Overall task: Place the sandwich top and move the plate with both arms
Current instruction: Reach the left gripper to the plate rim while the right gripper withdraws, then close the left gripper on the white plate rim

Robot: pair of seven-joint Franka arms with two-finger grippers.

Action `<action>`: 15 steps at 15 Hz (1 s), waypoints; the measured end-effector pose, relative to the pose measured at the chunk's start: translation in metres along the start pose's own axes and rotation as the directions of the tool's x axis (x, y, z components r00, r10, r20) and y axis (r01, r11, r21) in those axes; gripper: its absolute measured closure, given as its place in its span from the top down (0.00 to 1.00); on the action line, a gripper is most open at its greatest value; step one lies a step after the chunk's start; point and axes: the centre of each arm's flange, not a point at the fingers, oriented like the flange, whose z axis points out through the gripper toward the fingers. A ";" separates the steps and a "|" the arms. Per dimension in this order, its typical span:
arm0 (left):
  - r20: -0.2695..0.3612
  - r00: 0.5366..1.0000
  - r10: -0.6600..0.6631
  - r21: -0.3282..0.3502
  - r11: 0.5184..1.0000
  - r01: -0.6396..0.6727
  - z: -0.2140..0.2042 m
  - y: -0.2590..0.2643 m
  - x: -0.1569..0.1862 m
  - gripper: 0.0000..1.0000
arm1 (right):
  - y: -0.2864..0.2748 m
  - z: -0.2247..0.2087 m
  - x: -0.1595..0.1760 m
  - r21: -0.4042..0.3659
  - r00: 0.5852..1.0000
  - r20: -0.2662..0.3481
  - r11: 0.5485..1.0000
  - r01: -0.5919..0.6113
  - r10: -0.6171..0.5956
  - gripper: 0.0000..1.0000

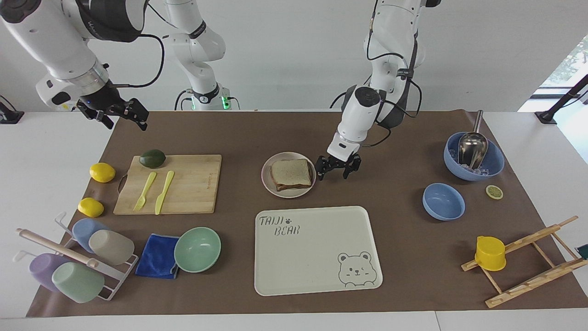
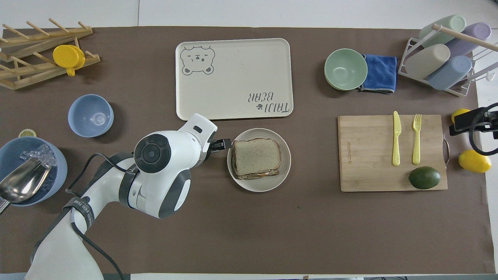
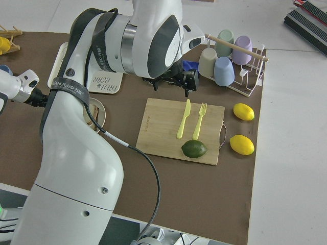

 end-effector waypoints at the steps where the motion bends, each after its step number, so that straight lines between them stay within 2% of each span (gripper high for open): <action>1: 0.003 1.000 0.006 -0.001 1.000 -0.006 0.001 0.003 -0.003 0.93 | 0.000 0.000 0.000 0.000 1.000 0.000 1.000 0.000 0.000 1.00; 5: 0.037 0.999 0.021 0.011 1.000 -0.021 0.014 0.007 -0.023 0.92 | -0.001 0.001 0.000 0.000 1.000 0.001 1.000 0.002 -0.002 1.00; 8: 0.061 0.998 0.004 0.008 1.000 -0.005 0.020 0.006 -0.032 0.91 | -0.001 -0.002 0.004 -0.001 0.999 -0.038 1.000 0.003 -0.003 1.00; 13: 0.064 0.998 -0.004 0.001 1.000 0.003 0.019 0.007 -0.033 0.85 | -0.001 -0.003 0.006 -0.002 0.999 -0.050 1.000 0.003 -0.003 1.00; 14: 0.064 0.998 -0.002 0.001 1.000 0.002 0.019 0.007 -0.033 0.79 | -0.001 -0.003 0.006 -0.002 0.999 -0.050 1.000 0.003 -0.003 1.00; 15: 0.064 0.998 0.001 0.000 1.000 -0.001 0.019 0.009 -0.035 0.64 | -0.001 -0.003 0.006 -0.002 0.999 -0.050 1.000 0.003 -0.003 1.00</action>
